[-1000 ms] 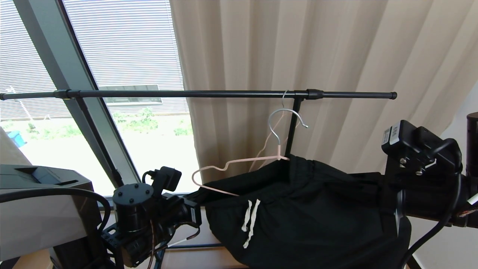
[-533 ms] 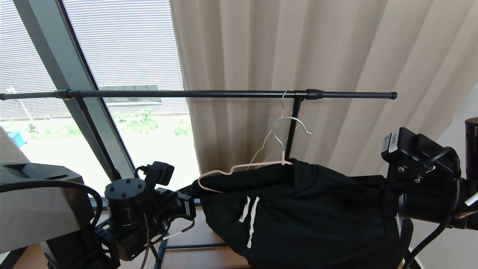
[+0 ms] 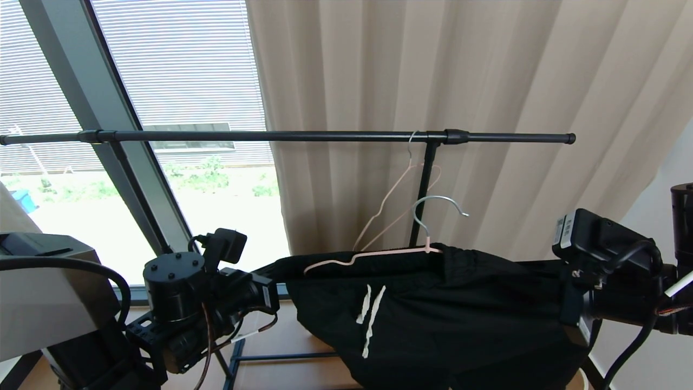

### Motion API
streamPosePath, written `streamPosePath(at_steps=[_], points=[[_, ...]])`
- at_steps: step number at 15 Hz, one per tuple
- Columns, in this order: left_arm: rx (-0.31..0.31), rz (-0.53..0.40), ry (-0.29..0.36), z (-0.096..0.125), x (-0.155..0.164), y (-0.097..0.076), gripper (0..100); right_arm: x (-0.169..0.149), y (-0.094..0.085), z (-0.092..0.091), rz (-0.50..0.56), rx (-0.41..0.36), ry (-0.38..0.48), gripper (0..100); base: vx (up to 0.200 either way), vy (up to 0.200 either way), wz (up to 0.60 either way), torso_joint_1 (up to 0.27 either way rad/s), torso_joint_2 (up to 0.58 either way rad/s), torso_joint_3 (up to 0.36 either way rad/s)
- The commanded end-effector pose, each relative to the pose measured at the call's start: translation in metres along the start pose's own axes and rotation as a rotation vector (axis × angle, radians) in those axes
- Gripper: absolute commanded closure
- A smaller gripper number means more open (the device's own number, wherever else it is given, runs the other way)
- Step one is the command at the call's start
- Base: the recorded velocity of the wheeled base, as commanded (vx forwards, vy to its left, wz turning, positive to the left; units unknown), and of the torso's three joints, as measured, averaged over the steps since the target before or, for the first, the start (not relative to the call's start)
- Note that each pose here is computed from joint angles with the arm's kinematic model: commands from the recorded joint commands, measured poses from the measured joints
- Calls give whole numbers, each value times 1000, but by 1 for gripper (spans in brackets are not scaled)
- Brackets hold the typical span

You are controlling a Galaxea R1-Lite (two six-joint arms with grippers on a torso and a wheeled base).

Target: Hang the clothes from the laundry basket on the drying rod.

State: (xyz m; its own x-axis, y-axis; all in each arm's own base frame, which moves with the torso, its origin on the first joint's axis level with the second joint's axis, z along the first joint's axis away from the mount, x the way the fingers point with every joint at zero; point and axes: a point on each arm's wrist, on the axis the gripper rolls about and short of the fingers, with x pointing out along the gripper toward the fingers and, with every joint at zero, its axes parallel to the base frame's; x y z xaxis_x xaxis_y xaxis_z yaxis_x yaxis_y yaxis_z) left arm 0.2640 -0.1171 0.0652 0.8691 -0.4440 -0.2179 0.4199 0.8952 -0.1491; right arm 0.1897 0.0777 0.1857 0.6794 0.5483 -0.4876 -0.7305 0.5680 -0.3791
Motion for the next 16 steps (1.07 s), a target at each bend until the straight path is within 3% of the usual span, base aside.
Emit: streamPosePath(at_steps=[1, 2, 4, 6, 8, 13, 14, 16], points=[[2, -9, -18, 10, -1, -4, 100, 2, 0, -3, -1, -6, 14, 100, 0, 0, 0, 0, 0, 0], [2, -10, -8, 14, -1, -5, 100, 5, -1, -4, 2, -5, 21, 100, 0, 0, 0, 0, 0, 0], [11, -16, 2, 45, 1, -12, 100, 6, -3, -4, -3, -3, 22, 100, 0, 0, 0, 0, 0, 0], [61, -15, 63, 83, -1, -20, 100, 10, -8, -6, -17, 6, 31, 100, 0, 0, 0, 0, 0, 0], [68, -26, 136, 109, 6, -32, 100, 10, -10, -6, -52, 6, 44, 100, 0, 0, 0, 0, 0, 0], [84, -56, 281, 142, 8, -54, 100, 13, -12, -6, -52, 8, 48, 100, 0, 0, 0, 0, 0, 0], [85, -57, 283, 142, 8, -54, 100, 13, -13, -5, -54, 8, 49, 100, 0, 0, 0, 0, 0, 0], [108, -72, 312, 149, 6, -72, 100, 22, -16, -7, -83, 8, 66, 100, 0, 0, 0, 0, 0, 0]])
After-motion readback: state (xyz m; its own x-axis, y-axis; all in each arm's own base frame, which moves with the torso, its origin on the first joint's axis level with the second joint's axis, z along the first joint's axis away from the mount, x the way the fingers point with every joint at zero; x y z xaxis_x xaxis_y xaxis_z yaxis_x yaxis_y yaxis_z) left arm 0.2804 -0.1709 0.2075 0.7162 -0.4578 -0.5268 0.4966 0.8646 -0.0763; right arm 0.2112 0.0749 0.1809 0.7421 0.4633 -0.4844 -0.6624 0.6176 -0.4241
